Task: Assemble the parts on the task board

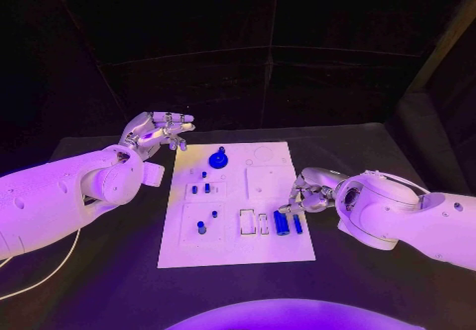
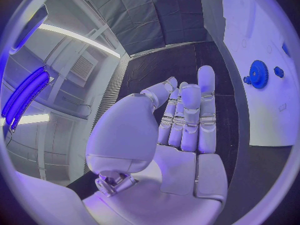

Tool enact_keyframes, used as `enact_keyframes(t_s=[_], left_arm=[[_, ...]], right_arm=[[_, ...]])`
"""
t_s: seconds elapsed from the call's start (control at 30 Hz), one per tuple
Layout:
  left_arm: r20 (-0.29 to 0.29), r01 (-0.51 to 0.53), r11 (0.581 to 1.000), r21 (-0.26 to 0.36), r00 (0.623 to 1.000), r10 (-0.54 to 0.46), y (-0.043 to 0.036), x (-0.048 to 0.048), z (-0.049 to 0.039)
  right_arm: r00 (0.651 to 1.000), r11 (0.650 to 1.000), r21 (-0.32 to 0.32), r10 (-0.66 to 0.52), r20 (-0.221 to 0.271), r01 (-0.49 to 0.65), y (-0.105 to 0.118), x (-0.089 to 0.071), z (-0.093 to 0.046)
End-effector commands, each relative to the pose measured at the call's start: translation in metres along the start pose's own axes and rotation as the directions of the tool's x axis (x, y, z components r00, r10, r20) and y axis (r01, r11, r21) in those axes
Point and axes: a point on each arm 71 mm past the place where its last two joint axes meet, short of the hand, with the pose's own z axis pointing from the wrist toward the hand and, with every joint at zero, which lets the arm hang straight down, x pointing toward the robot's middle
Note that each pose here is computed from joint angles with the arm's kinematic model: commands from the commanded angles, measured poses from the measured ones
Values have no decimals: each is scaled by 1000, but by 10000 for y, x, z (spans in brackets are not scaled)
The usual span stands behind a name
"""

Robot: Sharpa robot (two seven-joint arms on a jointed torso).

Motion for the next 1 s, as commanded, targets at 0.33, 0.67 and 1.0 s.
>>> enact_keyframes(t_s=[0.33,0.67,1.0], left_arm=[[-6,10,1000,2,1000,-10,-7,-5,-1],[-5,13,1000,-2,1000,-13,-4,-8,-2],[-8,15,1000,-4,1000,-15,-4,-9,-9]], right_arm=[[994,996,1,-87,-71,87,57,121,42],[988,995,2,-100,-115,101,77,236,100],[980,992,5,-123,-159,126,103,365,167]])
